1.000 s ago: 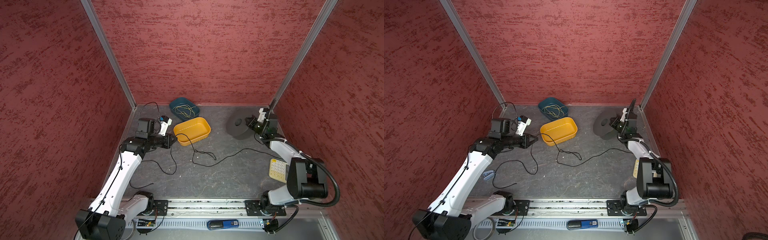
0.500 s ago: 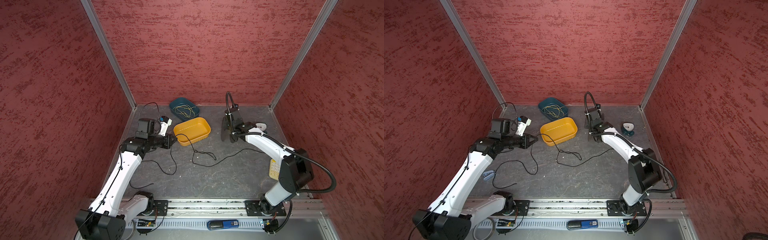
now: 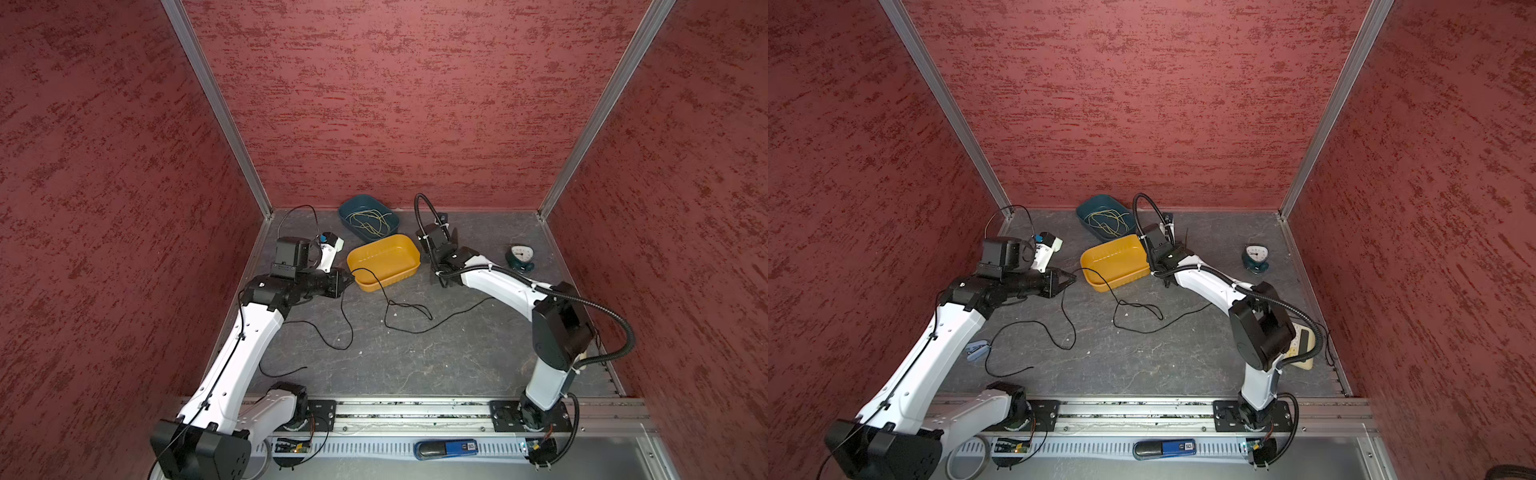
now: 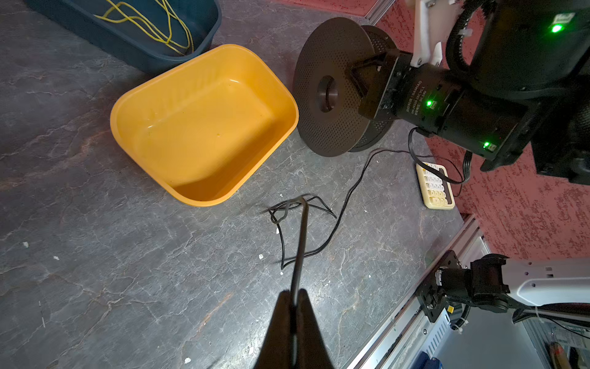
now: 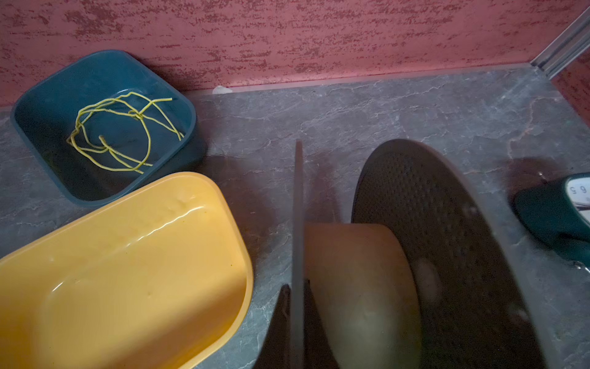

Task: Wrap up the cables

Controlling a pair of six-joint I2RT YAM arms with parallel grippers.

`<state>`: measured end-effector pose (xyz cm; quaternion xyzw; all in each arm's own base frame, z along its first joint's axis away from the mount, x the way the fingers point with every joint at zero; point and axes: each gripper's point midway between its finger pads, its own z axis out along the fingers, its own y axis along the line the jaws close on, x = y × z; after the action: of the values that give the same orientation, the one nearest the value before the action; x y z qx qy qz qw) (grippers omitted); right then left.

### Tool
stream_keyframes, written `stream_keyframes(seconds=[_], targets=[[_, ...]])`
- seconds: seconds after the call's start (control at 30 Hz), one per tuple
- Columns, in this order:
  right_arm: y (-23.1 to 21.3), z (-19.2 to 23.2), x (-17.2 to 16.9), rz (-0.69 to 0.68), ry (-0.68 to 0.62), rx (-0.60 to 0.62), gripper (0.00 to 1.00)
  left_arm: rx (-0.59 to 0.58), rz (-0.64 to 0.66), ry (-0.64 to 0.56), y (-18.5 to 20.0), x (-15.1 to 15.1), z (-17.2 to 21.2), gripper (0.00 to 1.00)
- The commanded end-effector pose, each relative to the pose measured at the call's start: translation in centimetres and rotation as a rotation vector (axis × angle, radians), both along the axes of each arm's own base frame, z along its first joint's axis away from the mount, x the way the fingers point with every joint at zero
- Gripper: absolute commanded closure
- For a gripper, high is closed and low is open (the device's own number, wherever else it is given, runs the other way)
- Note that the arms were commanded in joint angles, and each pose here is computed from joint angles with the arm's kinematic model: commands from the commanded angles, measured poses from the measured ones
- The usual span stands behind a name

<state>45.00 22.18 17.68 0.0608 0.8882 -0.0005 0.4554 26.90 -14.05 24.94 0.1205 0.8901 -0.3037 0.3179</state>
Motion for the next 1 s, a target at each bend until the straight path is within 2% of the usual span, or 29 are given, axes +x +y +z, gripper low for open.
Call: stream_keyframes(seconds=[0.0, 0.27, 0.37, 0.43, 0.63, 0.83, 0.97], targets=[[0.9, 2.3, 1.6, -0.031, -0.086, 0.04, 1.0, -0.015, 0.0, -0.022, 0.0, -0.1, 0.5, 0.93], [2.1, 2.3, 1.3, 0.01, -0.082, 0.078, 0.8, -0.027, -0.014, -0.021, -0.3, -0.2, 0.5, 0.93], [2.4, 2.7, 1.2, 0.024, -0.082, 0.091, 0.78, -0.031, -0.018, -0.024, -0.5, -0.3, 0.7, 0.93], [2.6, 2.9, 0.9, 0.041, -0.079, 0.105, 0.73, -0.032, -0.029, -0.03, -0.9, -0.5, 1.0, 0.93], [3.1, 4.4, -0.6, 0.125, -0.111, 0.163, 0.53, -0.013, -0.077, -0.048, -2.7, -1.3, 1.6, 0.92], [2.9, 7.6, -3.5, 0.246, -0.179, 0.227, 0.25, 0.013, -0.154, -0.047, -5.5, -2.4, 1.7, 0.92], [2.5, 9.0, -5.5, 0.305, -0.198, 0.255, 0.2, 0.014, -0.209, -0.057, -8.0, -3.0, 1.4, 0.92]])
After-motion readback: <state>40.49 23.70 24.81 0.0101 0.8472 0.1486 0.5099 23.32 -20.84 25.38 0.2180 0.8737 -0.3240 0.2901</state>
